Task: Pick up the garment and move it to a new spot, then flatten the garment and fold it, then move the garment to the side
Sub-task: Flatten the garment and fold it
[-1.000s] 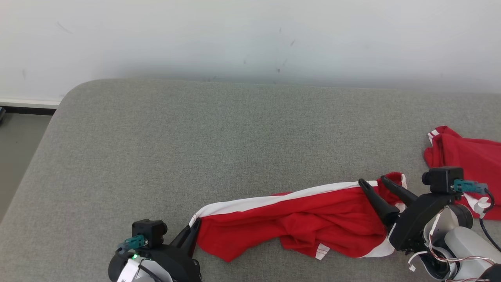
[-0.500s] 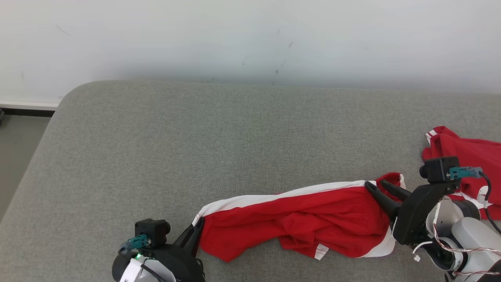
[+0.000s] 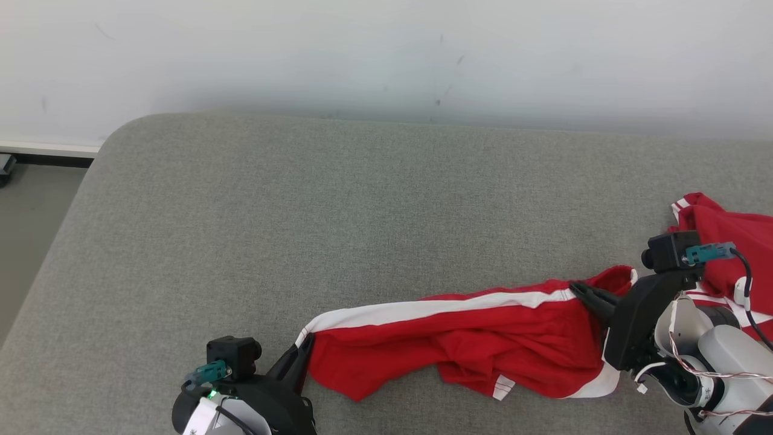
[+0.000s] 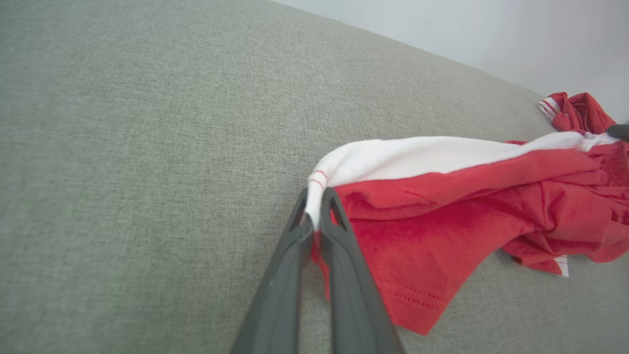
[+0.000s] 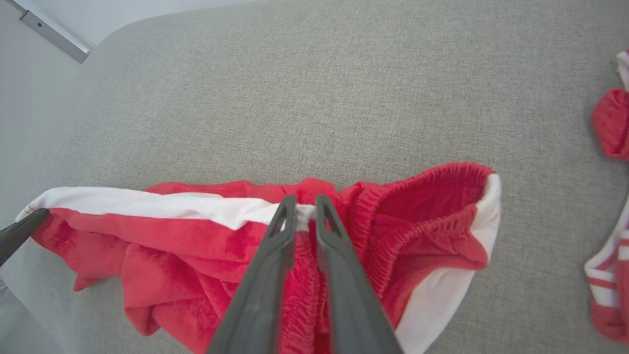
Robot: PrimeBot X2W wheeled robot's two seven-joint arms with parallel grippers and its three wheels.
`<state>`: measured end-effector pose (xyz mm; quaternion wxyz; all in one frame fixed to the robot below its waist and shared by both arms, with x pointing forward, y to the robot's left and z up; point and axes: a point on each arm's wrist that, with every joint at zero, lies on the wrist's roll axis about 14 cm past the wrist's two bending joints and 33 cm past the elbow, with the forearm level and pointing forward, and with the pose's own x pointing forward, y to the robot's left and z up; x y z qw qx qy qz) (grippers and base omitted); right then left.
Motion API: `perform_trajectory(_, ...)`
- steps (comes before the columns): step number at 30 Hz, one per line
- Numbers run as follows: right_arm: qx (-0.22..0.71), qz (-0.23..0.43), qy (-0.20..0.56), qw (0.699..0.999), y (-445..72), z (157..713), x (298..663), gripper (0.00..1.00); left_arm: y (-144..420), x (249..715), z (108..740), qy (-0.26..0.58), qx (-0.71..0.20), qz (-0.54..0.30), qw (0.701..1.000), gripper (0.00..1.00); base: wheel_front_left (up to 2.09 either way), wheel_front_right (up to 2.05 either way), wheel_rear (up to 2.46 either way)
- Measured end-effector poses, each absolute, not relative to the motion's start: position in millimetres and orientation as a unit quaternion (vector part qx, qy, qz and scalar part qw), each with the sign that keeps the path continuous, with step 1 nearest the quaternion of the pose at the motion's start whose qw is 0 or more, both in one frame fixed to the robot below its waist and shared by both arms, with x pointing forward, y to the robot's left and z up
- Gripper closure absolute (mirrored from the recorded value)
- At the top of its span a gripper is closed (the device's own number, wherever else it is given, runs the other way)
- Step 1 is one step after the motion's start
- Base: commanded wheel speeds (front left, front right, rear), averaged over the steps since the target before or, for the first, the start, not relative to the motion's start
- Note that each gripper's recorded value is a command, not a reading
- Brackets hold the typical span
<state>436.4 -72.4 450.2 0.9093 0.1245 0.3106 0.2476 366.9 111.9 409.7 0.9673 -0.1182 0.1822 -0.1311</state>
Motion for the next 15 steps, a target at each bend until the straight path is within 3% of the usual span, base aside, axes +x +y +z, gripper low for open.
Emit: perform_trajectory(15,0.137,0.249,0.255,0.924,-73.8,487.9,455.3,1.00,113.1,369.6,409.2,0.183,-0.120,-0.129,0.967,1.00,0.00,0.00,0.00)
